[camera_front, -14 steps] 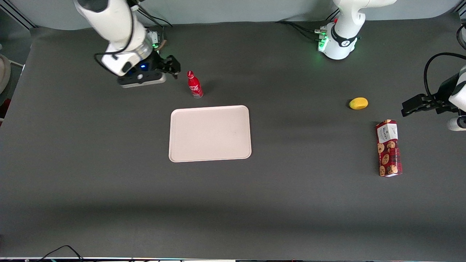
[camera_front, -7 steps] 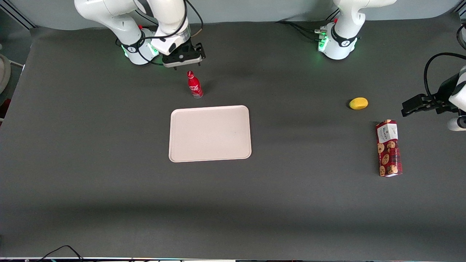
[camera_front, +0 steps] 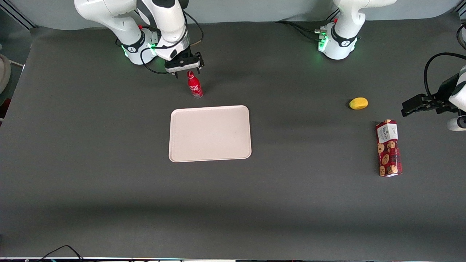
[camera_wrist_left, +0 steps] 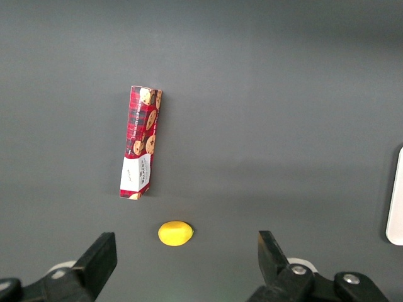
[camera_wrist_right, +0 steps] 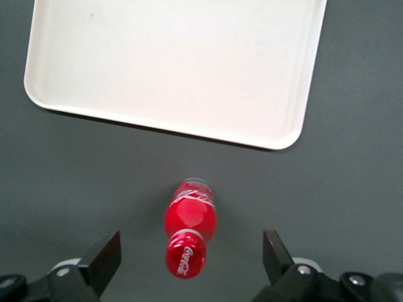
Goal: Place coke bottle on tray
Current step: 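Lower the right gripper and close it around the bottle's neck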
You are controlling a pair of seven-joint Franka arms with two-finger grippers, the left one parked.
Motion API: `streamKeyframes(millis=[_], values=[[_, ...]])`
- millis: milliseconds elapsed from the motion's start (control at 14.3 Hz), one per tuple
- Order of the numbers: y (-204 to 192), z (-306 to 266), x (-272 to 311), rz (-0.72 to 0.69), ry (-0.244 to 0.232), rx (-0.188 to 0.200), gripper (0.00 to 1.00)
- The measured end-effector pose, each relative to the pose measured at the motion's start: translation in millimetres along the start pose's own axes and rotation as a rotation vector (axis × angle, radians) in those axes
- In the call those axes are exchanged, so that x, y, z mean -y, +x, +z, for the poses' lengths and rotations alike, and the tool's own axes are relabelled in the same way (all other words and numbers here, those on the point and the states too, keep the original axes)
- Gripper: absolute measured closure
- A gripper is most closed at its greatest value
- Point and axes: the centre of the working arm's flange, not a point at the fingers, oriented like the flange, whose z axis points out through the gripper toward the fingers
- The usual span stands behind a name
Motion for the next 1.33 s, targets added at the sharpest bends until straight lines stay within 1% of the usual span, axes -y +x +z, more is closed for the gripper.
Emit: streamKeyframes(millis=[140, 210, 350, 490, 631, 771, 1121, 1191, 1331], values=[[-1, 2, 0, 0.0, 0.037, 0.002, 0.0], [-1, 4, -1, 0.004, 0.042, 0.002, 0.0], [-4, 9, -3, 0.008, 0.039, 0.015, 0.0], [-6, 19, -6, 0.013, 0.034, 0.043, 0.0], [-8, 33, -7, 0.025, 0.037, 0.086, 0.0], [-8, 41, -6, 0.034, 0.044, 0.109, 0.01], [-8, 43, -6, 0.038, 0.047, 0.115, 0.04], [-8, 43, -6, 0.038, 0.047, 0.115, 0.09], [-9, 43, -6, 0.039, 0.046, 0.117, 0.3]])
